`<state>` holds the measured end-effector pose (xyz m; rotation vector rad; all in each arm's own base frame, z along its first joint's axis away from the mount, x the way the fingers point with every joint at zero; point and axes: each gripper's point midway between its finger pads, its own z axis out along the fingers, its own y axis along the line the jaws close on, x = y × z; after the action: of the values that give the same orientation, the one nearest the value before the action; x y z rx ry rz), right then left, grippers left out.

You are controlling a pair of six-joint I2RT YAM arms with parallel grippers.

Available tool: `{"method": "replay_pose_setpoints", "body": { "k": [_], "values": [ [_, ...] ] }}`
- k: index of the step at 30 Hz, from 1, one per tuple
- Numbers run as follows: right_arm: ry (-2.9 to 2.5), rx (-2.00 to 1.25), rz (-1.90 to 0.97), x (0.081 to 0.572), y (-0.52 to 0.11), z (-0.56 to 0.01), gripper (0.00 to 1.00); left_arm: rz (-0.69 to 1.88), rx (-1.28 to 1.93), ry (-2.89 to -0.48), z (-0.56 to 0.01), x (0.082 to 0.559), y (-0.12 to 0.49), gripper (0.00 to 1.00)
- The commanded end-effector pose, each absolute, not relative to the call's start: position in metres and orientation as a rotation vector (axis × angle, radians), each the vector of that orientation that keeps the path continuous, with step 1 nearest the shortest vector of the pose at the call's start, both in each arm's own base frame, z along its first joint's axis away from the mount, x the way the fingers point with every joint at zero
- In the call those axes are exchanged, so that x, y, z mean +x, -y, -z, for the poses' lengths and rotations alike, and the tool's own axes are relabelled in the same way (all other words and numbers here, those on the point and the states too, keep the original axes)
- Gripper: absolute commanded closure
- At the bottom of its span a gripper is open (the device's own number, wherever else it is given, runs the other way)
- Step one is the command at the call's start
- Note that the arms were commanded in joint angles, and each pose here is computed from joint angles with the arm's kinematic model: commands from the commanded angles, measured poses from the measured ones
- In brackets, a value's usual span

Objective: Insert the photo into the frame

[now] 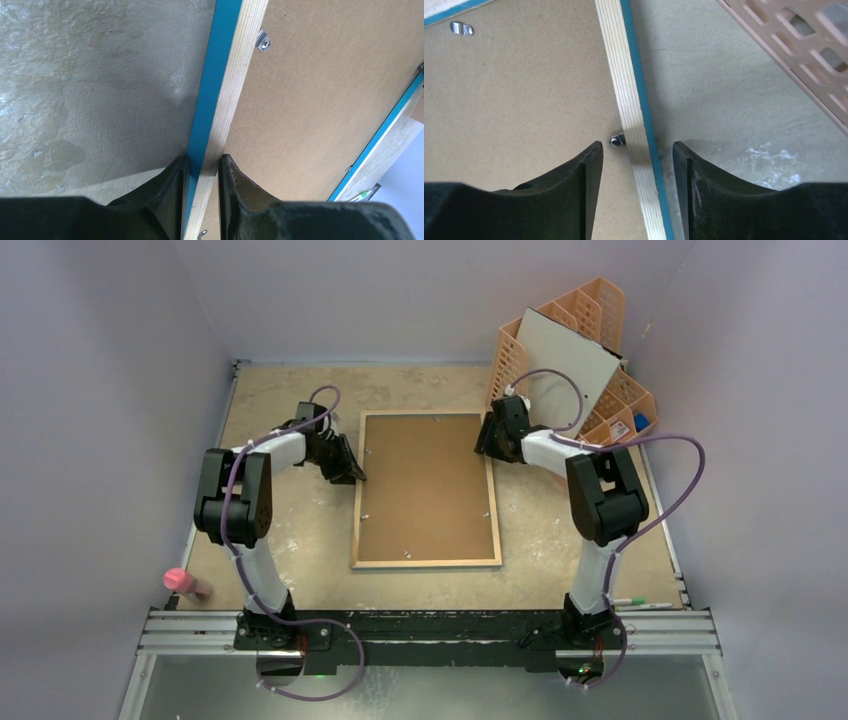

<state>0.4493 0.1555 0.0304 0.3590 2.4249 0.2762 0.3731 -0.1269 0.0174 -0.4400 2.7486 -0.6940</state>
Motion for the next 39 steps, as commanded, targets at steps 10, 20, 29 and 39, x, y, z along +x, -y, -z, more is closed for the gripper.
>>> {"method": "replay_pose_setpoints", "body": {
  "k": [10, 20, 29, 39],
  "values": [
    [-2.303, 0.248, -0.310, 0.450, -0.156, -0.104, 0.39, 0.388, -0.537, -2.897, 0.039, 0.342, 0.098, 0.60],
    [-2.278, 0.057, -0.637, 0.471, -0.265, -0.099, 0.47, 0.488, -0.462, -2.791, 0.016, 0.380, 0.109, 0.41],
    [-2.217, 0.055, -0.706, 0.523, -0.305, -0.084, 0.56, 0.478, -0.499, -2.830, 0.029, 0.366, 0.108, 0.63],
    [-2.280, 0.030, -0.617, 0.541, -0.306, -0.048, 0.57, 0.481, -0.501, -2.843, 0.031, 0.360, 0.107, 0.67]
  ]
}}
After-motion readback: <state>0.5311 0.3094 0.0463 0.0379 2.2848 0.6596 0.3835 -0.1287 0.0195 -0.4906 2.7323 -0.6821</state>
